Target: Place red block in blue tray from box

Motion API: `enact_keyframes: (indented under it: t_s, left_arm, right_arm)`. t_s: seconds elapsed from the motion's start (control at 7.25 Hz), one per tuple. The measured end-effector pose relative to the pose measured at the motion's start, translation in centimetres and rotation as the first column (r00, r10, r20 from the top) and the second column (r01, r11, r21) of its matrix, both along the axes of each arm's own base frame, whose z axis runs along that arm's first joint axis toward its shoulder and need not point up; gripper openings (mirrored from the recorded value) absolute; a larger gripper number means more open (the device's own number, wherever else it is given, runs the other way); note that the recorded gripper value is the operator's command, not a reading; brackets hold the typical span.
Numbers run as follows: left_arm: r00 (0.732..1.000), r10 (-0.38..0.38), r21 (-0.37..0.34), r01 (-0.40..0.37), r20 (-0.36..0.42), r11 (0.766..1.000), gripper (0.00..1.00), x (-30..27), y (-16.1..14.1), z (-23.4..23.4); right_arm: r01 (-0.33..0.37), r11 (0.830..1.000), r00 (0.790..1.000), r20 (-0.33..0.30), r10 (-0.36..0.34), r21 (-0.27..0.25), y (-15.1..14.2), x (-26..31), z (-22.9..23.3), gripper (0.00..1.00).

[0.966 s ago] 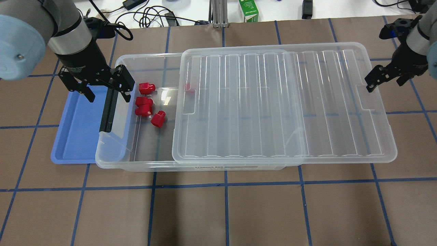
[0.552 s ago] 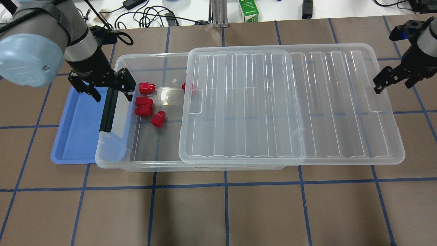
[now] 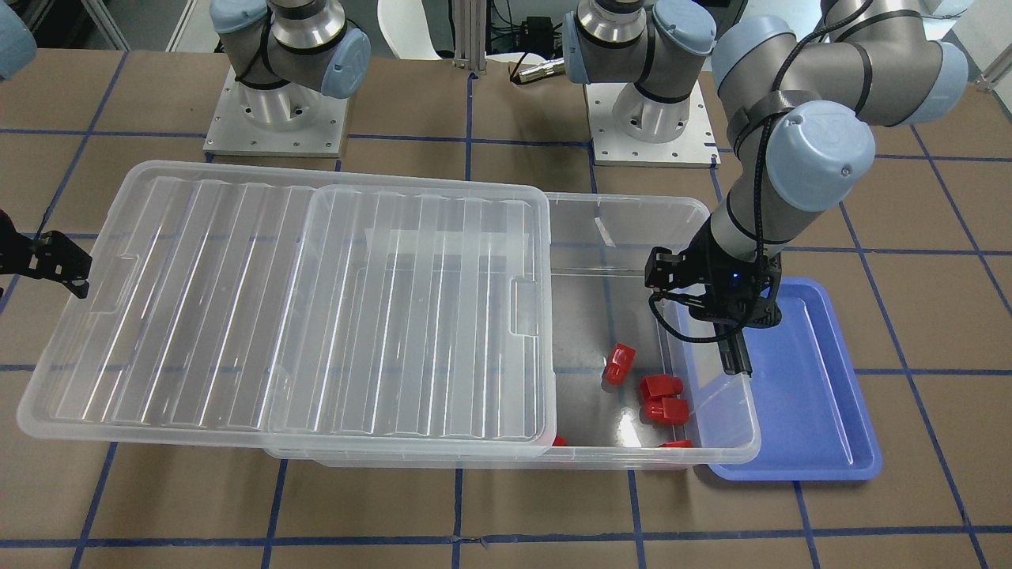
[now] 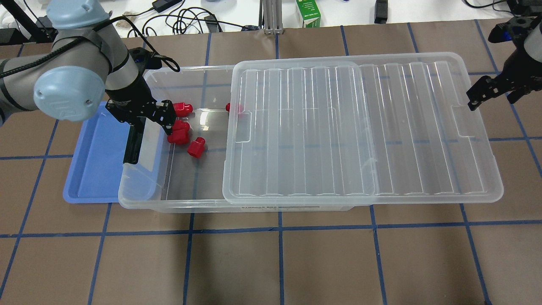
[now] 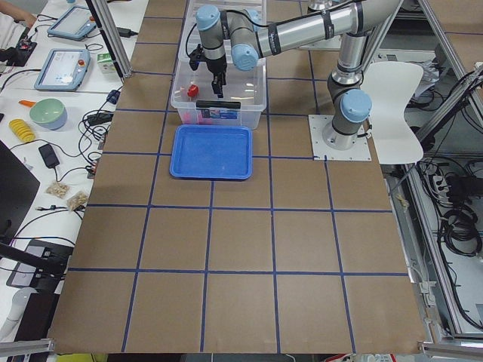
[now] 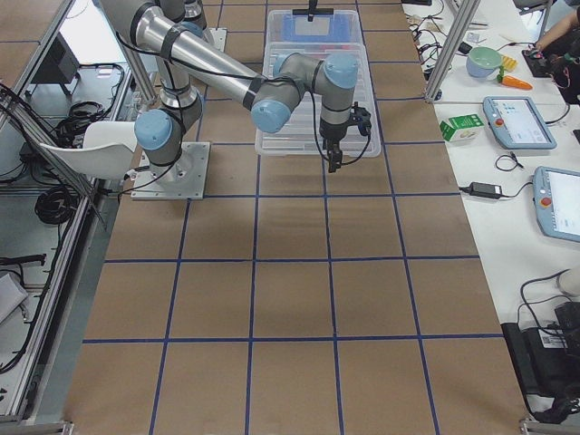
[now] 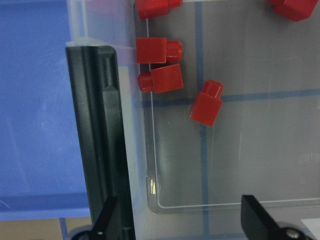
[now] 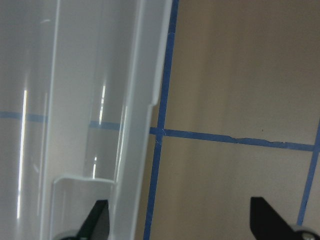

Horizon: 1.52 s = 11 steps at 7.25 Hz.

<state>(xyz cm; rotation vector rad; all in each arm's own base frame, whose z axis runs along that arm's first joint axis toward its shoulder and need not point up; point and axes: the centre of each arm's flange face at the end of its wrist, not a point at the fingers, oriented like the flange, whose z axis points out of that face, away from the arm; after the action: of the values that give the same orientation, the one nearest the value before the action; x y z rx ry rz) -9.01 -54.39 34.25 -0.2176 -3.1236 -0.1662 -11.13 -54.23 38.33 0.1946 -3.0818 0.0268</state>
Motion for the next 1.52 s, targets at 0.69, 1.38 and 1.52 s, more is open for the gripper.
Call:
enact_keyframes:
  t_s: [0.69, 1.38, 1.52]
  left_arm:
    - [0.998, -0.065, -0.016, 0.065, -0.002, 0.998, 0.7, -2.9, -1.3, -5.4]
    - [0.994, -0.104, 0.013, 0.105, -0.016, 0.994, 0.68, -3.3, -1.6, -10.5]
    - [0.994, -0.107, 0.014, 0.108, -0.016, 0.994, 0.68, -3.5, -1.8, -11.3]
  right_arm:
    - [0.037, 0.997, 0.999, 0.004, -0.037, 0.062, 3.5, 1.5, 14.1, 1.0]
    - [0.175, 0.983, 0.984, 0.016, -0.176, 0.051, 3.6, 14.1, 14.0, 1.0]
    - [0.174, 0.984, 0.985, 0.008, -0.175, 0.042, 3.4, 17.1, 13.5, 1.0]
